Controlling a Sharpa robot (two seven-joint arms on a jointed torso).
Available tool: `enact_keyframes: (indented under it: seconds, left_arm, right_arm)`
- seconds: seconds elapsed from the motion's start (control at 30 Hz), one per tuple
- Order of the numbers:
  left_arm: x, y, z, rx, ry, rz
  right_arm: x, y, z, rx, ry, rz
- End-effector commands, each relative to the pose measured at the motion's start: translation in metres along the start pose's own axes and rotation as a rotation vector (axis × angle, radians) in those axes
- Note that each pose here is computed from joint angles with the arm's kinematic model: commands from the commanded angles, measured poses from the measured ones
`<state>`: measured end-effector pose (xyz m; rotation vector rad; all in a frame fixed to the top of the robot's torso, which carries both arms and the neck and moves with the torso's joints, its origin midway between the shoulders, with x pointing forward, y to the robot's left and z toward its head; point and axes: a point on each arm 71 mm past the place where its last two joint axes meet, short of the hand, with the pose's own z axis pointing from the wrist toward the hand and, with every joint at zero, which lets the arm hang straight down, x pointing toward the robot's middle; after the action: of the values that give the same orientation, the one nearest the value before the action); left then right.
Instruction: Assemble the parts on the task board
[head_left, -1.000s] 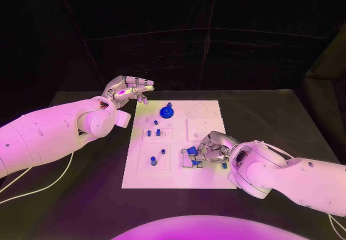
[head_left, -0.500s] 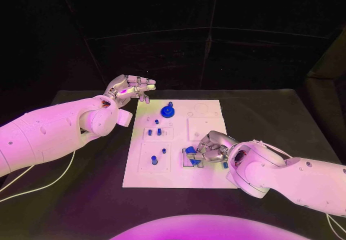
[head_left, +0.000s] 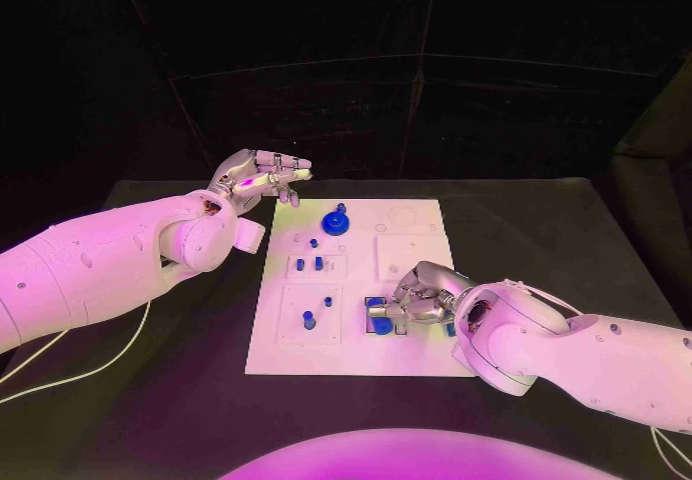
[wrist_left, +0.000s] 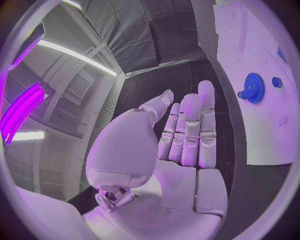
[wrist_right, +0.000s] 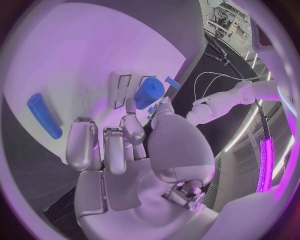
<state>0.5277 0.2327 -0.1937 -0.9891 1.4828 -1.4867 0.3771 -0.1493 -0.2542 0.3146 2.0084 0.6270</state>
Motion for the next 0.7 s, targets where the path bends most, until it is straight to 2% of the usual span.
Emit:
enact_keyframes:
  seconds: [0.03,0.27,0.53,0.7]
  left_arm:
    - [0.0011,-0.0011,0.0003,0.003,0.011,-0.008]
    - [0.0007,-0.0011,0.0003,0.003,0.011,-0.007]
    - [-0.0001,-0.001,-0.0001,0.002,0.009,-0.007]
    - [-0.0004,-0.0009,-0.0002,0.002,0.008,-0.006]
  right_arm:
    - [-0.0007,0.002,0.0001,-0.007,-0.013,-0.018]
    - [-0.0002,0.005,-0.0011,-0.033,-0.013,-0.021]
    - [-0.0007,0.0078,-0.0066,-0.11,0.011,-0.036]
    - [-0.0011,0.0073,-0.0077,-0.121,0.014,-0.05]
